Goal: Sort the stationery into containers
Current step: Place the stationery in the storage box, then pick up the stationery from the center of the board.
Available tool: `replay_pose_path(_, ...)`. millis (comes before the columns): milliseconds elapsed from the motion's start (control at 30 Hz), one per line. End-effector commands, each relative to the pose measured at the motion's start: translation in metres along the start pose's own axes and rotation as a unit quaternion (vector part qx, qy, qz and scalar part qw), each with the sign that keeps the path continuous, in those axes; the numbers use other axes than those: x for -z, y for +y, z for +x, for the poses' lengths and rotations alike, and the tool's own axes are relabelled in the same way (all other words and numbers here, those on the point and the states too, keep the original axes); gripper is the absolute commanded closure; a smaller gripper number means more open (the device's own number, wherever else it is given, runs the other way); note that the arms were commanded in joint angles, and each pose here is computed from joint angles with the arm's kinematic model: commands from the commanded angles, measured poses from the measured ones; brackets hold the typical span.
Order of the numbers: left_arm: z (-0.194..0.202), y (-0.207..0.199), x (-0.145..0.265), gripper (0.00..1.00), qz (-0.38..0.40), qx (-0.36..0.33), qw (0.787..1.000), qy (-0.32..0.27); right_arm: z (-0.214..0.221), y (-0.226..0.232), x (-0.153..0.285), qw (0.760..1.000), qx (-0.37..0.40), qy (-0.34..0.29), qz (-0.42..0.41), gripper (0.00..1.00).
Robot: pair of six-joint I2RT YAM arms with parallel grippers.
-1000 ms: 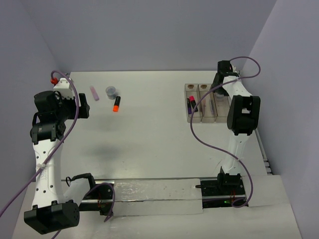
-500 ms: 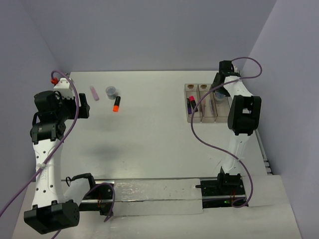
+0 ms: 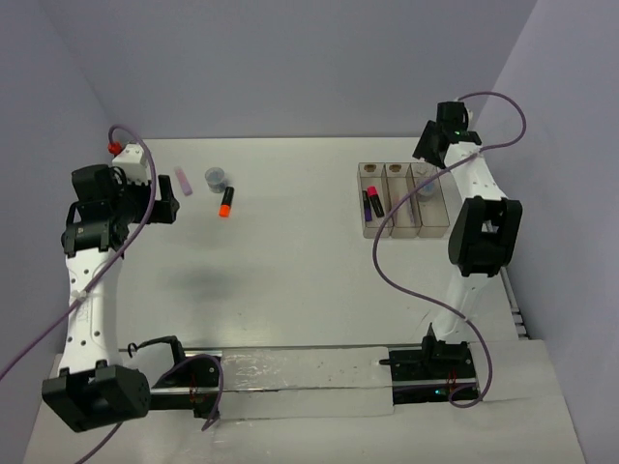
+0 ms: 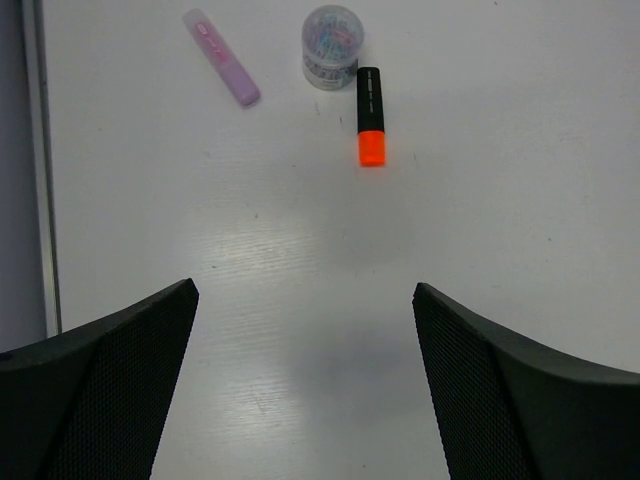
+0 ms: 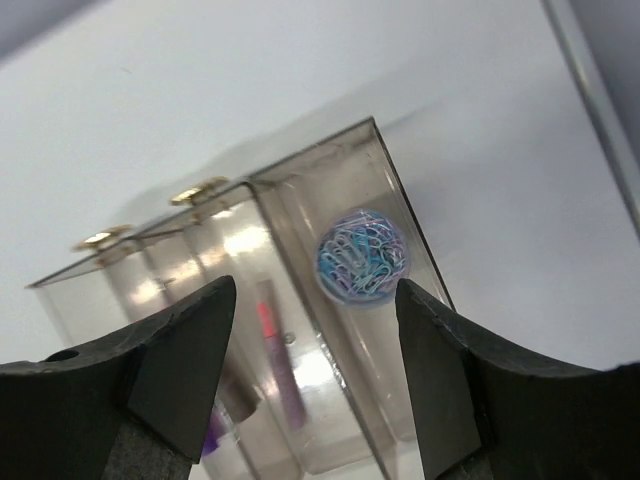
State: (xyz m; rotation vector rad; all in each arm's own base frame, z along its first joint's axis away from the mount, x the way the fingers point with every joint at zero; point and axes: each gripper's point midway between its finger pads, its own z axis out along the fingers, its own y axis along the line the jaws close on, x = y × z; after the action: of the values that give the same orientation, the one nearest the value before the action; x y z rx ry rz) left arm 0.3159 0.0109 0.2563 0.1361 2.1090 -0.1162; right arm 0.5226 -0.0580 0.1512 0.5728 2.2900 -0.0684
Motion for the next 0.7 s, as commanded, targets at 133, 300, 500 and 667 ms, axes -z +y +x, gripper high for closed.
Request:
replay_pose_path(133,-0.058,0.0,-0.052,0.08,0.039,-0.016,0.999,-0.011,-0.043,0.034,0.074,0.994,-0.002,-0.082,-0.077,0.28)
replay_pose_path(300,-0.07,-0.025,-0.138,0.07,0.032,-0.056,0.998,0.022,-0.021,0.064,0.097,0.989,0.031,-0.086,-0.113,0.28)
replay_pose_path(500,-0.064,-0.006,-0.229,0.06,-0.01,-0.01,0.999,0.048,-0.004,0.087,0.121,0.984,0.064,-0.093,-0.138,0.28)
replay_pose_path(667,-0.053,-0.003,-0.273,0.06,-0.015,0.004,0.999,0.05,0.006,0.103,0.137,0.978,0.084,-0.098,-0.161,0.28)
